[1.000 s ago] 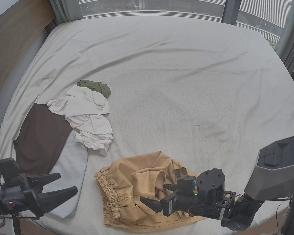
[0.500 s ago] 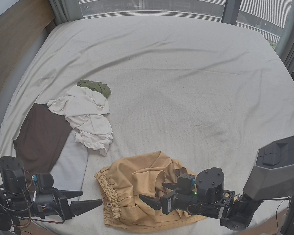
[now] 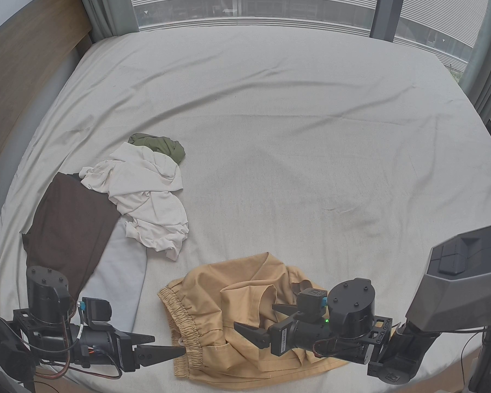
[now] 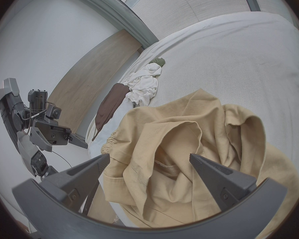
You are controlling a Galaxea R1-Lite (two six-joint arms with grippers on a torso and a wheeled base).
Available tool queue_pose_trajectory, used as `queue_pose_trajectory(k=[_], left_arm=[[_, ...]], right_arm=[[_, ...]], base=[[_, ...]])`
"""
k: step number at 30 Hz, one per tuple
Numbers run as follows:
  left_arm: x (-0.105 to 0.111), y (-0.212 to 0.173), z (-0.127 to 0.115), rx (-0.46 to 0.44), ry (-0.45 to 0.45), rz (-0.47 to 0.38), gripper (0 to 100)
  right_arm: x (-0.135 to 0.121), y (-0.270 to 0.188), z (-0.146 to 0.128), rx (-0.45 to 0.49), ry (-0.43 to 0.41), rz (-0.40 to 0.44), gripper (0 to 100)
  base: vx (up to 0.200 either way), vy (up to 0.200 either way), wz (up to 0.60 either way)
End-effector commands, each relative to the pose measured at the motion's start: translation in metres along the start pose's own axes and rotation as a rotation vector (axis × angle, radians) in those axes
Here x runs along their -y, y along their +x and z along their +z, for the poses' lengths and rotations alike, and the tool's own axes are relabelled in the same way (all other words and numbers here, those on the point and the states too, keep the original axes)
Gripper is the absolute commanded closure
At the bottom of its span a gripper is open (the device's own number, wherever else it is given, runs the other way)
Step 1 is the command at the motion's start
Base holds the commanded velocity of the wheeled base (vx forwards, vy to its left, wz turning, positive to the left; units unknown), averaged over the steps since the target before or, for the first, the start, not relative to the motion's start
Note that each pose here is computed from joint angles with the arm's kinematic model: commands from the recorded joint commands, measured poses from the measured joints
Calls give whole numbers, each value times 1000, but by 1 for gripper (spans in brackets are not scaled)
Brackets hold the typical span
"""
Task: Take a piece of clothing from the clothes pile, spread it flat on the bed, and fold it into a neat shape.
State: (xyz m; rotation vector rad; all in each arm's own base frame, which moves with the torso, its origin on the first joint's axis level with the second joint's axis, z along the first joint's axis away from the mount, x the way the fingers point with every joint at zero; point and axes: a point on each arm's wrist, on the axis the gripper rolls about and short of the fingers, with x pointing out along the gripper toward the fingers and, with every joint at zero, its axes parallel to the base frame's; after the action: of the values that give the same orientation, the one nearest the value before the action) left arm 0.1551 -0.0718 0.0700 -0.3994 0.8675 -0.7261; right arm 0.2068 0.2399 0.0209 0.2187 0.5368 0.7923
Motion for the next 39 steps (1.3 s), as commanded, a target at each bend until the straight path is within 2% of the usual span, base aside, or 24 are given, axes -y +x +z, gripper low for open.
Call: queue_pose_trajectory(k=[1,19,27,34,39], left_arm=[[-10,16,-2,-64,-29,1,0],[-35,60,-14,-21,23,-35,0],[-29,69,-18,-42,5,-69,0],[-22,71,-13,5,-5,-113,0],[-16,73,-15,-7,-11,-135,0]], right_arm=[[1,0,0,1,1,-3,0],[2,-1,0,1,10,-7,0],[2,-2,1,16,9,-7,0],[2,-2,1,17,9,-6,0],[2,-2,2,19,9,-6,0]], base=[[0,0,0],[0,0,0],[0,0,0],[0,0,0],[0,0,0]])
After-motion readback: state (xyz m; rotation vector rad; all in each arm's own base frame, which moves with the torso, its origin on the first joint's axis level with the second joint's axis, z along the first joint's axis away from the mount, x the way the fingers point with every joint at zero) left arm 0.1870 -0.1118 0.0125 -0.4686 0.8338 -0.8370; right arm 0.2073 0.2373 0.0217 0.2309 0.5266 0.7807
